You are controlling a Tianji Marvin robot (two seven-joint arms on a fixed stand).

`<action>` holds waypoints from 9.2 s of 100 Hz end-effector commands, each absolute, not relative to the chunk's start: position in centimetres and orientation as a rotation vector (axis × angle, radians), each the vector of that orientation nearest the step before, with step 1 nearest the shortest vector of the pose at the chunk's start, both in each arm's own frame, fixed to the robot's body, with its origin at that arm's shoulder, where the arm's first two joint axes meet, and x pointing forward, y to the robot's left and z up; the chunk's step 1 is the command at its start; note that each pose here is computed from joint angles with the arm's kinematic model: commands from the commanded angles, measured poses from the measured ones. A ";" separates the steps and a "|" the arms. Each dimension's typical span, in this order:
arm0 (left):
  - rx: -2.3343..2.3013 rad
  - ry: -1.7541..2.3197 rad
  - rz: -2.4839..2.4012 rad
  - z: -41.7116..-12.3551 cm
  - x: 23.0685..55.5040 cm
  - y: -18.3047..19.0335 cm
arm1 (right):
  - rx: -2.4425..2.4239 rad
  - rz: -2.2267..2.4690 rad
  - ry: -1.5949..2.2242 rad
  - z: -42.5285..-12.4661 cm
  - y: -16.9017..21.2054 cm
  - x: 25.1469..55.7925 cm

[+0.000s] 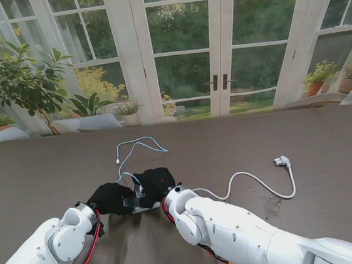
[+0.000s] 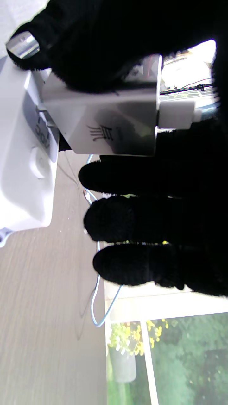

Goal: Set up the charging station

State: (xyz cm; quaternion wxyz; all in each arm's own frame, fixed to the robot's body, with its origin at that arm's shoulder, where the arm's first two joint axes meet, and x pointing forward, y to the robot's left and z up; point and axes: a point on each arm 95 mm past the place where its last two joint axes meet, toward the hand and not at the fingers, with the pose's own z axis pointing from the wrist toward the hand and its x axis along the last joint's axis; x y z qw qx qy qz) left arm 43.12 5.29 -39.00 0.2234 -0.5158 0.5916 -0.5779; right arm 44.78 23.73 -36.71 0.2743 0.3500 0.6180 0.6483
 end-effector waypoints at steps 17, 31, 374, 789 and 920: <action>-1.482 1.698 -1.545 -41.2 41.9 5.2 | 0.922 1.716 1.690 -36.8 24.1 44.4; -1.484 1.698 -1.544 -41.2 41.9 5.2 | 0.918 1.691 1.697 -36.7 24.1 44.4; -1.434 1.734 -1.541 -40.7 41.8 5.3 | 0.785 1.521 1.772 -35.2 25.6 43.6; -1.367 1.803 -1.500 -39.9 41.8 5.3 | 0.771 1.508 1.762 -35.4 25.8 43.1; -1.345 1.821 -1.519 -40.0 41.5 4.3 | 0.846 1.544 1.757 -35.2 26.1 41.1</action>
